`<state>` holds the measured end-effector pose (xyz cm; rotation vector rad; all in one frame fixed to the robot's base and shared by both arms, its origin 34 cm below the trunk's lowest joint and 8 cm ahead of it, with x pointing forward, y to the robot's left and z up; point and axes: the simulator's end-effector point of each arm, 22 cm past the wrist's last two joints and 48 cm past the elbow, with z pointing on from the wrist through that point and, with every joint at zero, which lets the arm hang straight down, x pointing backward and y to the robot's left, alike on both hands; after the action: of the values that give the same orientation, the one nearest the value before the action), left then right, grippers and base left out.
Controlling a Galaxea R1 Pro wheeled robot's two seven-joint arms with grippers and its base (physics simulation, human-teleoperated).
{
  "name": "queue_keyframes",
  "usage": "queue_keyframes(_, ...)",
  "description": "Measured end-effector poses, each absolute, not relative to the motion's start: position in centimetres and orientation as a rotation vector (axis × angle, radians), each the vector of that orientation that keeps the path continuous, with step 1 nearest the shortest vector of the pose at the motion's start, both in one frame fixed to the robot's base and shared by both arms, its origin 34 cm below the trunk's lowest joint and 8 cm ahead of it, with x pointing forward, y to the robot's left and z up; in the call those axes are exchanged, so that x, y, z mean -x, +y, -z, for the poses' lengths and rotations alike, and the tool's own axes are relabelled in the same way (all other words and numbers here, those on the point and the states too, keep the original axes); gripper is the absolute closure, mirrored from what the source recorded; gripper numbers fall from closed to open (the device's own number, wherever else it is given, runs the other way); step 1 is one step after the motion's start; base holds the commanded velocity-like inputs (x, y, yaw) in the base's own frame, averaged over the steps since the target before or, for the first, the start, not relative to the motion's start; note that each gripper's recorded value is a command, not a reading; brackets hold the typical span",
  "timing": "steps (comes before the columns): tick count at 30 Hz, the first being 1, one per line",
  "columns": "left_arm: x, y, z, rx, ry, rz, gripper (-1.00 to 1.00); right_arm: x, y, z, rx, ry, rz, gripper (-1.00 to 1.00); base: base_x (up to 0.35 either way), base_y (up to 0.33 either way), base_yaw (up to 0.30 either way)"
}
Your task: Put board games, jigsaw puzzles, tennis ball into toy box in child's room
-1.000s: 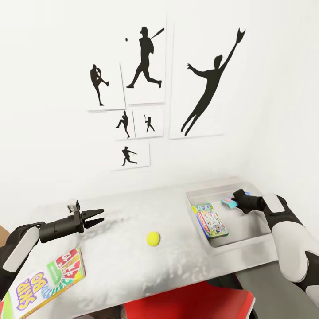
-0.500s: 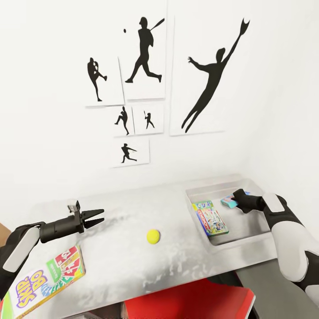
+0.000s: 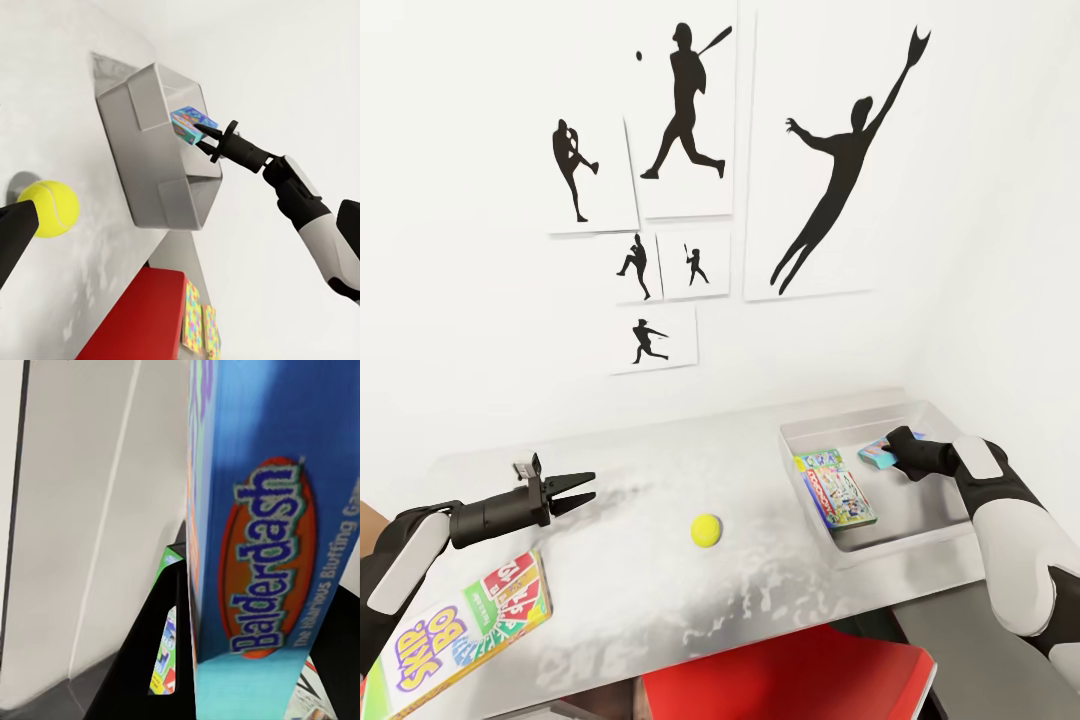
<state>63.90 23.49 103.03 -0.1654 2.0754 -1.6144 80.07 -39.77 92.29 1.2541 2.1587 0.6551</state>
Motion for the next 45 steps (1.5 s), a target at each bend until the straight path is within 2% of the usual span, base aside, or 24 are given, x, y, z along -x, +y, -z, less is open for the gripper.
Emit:
queue_keyframes(12, -63.9, 23.5, -103.0, 0.166, 2.076, 1.612, -1.0, -79.9, -40.2, -92.4, -1.256, 2.16, -0.653, 1.0, 0.0, 0.0, 0.0)
queue_keyframes(13, -63.9, 23.5, -103.0, 0.166, 2.076, 1.612, -1.0, -79.9, -40.2, -92.4, -1.256, 2.16, -0.653, -1.0, 0.0, 0.0, 0.0)
queue_keyframes(39, -63.9, 23.5, -103.0, 0.166, 2.076, 1.612, -1.0, -79.9, -40.6, -92.5, -1.279, 2.15, -0.651, -1.0, 0.0, 0.0, 0.0)
queue_keyframes(45, -63.9, 23.5, -103.0, 0.166, 2.076, 1.612, -1.0, -78.7, -41.6, -91.6, -1.37, 2.179, -0.589, -1.0, 0.0, 0.0, 0.0)
